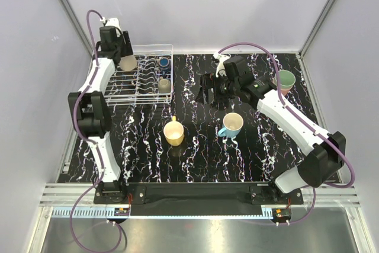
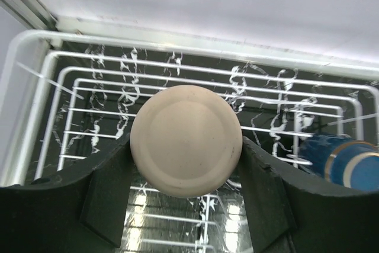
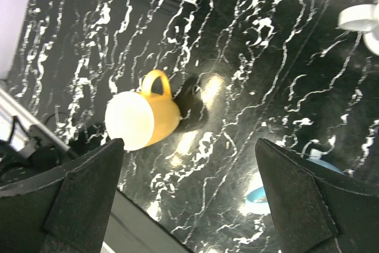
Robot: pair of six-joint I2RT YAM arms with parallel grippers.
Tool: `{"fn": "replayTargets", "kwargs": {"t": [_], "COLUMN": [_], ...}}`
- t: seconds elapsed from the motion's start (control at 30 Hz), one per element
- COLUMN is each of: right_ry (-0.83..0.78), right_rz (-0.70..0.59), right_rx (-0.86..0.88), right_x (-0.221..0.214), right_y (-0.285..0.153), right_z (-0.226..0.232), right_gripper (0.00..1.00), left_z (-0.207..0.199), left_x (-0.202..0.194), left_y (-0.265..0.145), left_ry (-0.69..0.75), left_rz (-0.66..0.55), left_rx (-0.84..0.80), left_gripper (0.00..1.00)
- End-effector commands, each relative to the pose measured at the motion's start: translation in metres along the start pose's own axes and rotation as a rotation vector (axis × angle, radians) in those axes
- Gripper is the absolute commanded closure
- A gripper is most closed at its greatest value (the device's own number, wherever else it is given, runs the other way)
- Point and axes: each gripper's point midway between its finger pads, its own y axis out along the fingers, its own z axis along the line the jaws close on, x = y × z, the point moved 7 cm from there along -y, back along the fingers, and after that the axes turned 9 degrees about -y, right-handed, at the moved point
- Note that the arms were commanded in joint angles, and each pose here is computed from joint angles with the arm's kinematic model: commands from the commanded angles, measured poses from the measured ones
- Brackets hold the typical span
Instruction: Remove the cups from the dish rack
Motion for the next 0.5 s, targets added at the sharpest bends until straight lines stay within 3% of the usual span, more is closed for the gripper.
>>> {"fn": "replayTargets", "kwargs": {"t": [0.0, 0.2, 0.33, 0.47], "right_ry": [0.006, 0.058, 0.113, 0.128], "right_rz": [-0.08, -0.116, -0.219, -0.292], "right_rx": [0.076, 0.114, 0.169, 0.215], "right_x": [0.016, 0.02, 0.037, 0.049], "right_y": [-0.015, -0.018, -0.029, -0.031], "right_z": [0.016, 0.022, 0.032, 0.038], "right_gripper": [0.0, 0.0, 0.0, 0.0], "left_z": [-0.011, -0.028, -0.04, -0.069], "left_x": [0.064, 0.081, 0.086, 0.081], "left_y": [-0.06, -0.118, -0.159, -0.207], "left_ry": [-0.006, -0.08, -0.154, -0.289], "left_rz": [-0.184, -0.202, -0.218, -0.159], "left_rx": [-0.059, -0.191, -0.27, -0.555], "left_gripper": [1.0, 1.0, 1.0, 1.0]}}
